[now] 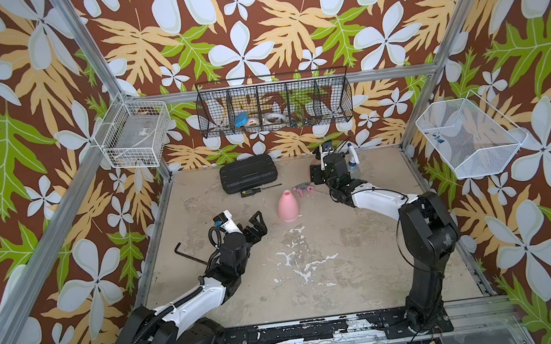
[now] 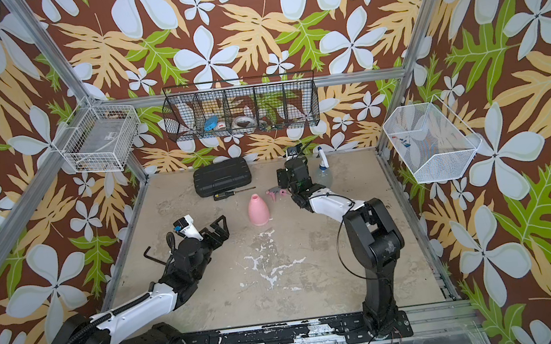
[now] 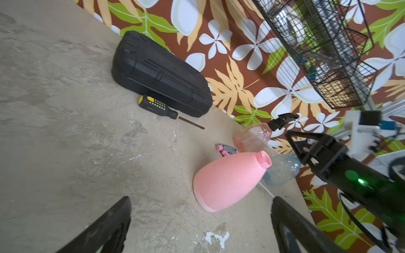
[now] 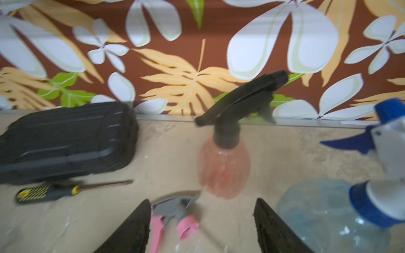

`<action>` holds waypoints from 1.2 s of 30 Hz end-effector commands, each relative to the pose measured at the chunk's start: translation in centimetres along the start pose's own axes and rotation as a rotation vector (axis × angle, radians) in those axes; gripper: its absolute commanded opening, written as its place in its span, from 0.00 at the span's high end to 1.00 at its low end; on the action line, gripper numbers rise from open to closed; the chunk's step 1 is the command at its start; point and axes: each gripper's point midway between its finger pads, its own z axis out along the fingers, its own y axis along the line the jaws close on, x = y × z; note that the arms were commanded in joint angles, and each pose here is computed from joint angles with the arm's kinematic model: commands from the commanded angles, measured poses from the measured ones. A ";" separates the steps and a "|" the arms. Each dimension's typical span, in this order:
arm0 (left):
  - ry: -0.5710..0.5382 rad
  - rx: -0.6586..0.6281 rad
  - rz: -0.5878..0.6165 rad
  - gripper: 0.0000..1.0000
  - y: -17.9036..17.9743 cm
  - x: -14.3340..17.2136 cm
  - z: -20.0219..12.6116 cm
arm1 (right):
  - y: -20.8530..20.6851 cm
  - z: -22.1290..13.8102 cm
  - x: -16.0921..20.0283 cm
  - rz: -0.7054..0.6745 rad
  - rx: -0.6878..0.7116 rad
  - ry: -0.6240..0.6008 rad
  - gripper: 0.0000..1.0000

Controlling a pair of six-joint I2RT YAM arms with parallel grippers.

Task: Attach spray nozzles to spray bottles
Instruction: Screw the spray nozzle on the spray bottle.

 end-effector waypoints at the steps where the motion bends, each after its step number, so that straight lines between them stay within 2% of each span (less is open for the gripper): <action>1: 0.001 -0.163 0.009 0.00 3.6 0.1 -0.5 | 3.3 -2.9 3.6 0.052 -0.098 0.109 0.29; 4: 0.033 -0.176 -0.025 0.00 4.9 0.0 -0.7 | 6.1 -5.2 4.9 0.040 -0.167 0.137 0.29; 8: 0.076 -0.166 -0.023 0.00 5.1 0.3 -0.6 | 6.4 -6.2 3.0 0.061 -0.160 0.107 0.29; 11: 0.090 -0.161 -0.046 0.00 5.4 0.9 -0.7 | 7.7 -5.9 1.4 0.058 -0.210 0.074 0.29; 15: 0.068 -0.161 -0.045 0.00 6.0 0.9 -1.2 | 10.7 -4.6 1.8 0.060 -0.307 0.101 0.29; 21: 0.052 -0.104 -0.005 0.00 4.9 0.3 -1.5 | 13.1 -3.2 3.1 -0.013 -0.292 0.100 0.30; 24: 0.057 -0.109 -0.008 0.00 5.2 0.6 -1.4 | 13.4 -2.6 4.0 -0.036 -0.269 0.095 0.34; 29: 0.085 -0.078 -0.014 0.00 4.3 0.9 -1.0 | 12.4 -1.2 4.9 -0.059 -0.196 0.083 0.50; 36: 0.069 -0.073 0.013 0.00 4.1 0.4 -1.1 | 12.6 -1.6 4.6 -0.021 -0.226 0.045 0.64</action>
